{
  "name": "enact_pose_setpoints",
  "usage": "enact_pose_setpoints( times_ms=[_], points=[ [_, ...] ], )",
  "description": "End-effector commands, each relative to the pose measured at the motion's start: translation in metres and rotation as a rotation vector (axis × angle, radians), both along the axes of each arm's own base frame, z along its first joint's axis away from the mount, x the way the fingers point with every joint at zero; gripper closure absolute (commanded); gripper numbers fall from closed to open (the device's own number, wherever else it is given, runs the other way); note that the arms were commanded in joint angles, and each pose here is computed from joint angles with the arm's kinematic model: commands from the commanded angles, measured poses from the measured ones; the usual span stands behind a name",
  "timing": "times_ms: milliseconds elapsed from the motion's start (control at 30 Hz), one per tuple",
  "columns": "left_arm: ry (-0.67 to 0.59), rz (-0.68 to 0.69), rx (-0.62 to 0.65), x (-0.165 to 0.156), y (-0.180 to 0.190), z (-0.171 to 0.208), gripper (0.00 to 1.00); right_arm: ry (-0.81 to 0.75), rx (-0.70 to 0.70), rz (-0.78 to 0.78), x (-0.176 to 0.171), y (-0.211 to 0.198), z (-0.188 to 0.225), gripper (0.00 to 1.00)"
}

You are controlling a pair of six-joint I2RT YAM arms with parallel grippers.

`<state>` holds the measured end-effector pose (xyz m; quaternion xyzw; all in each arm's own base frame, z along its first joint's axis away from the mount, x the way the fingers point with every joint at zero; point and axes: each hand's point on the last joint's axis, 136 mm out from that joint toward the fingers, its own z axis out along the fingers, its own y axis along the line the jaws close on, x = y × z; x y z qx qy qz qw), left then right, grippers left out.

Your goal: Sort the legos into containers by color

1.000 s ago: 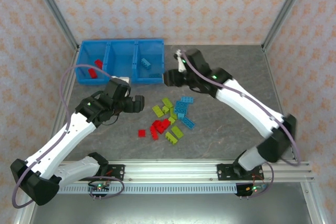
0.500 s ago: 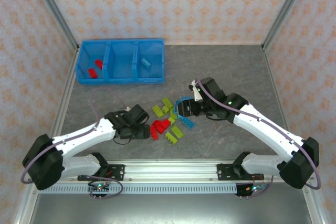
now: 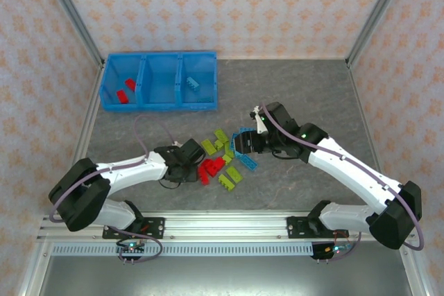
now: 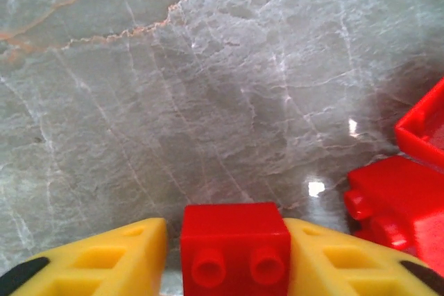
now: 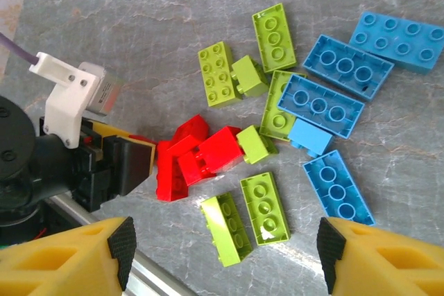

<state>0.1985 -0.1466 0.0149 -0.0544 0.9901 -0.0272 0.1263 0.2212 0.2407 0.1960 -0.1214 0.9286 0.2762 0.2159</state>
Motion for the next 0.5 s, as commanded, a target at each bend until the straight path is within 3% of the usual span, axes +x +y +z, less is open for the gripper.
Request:
enact_pose_setpoints(
  times_ms=[0, 200, 467],
  points=[
    [-0.033, 0.027, 0.044, 0.003, 0.010, -0.006, 0.60, 0.008, 0.075, 0.045, -0.005, 0.014, 0.015, 0.28],
    [-0.098, 0.049, 0.049, 0.013, 0.017, 0.017, 0.71, 0.002, 0.090, 0.050, -0.005, 0.016, 0.021, 0.28],
    [-0.400, 0.285, -0.013, 0.109, 0.088, 0.138, 0.72, -0.038, 0.085, 0.023, 0.004, 0.015, 0.026, 0.28]
  ],
)
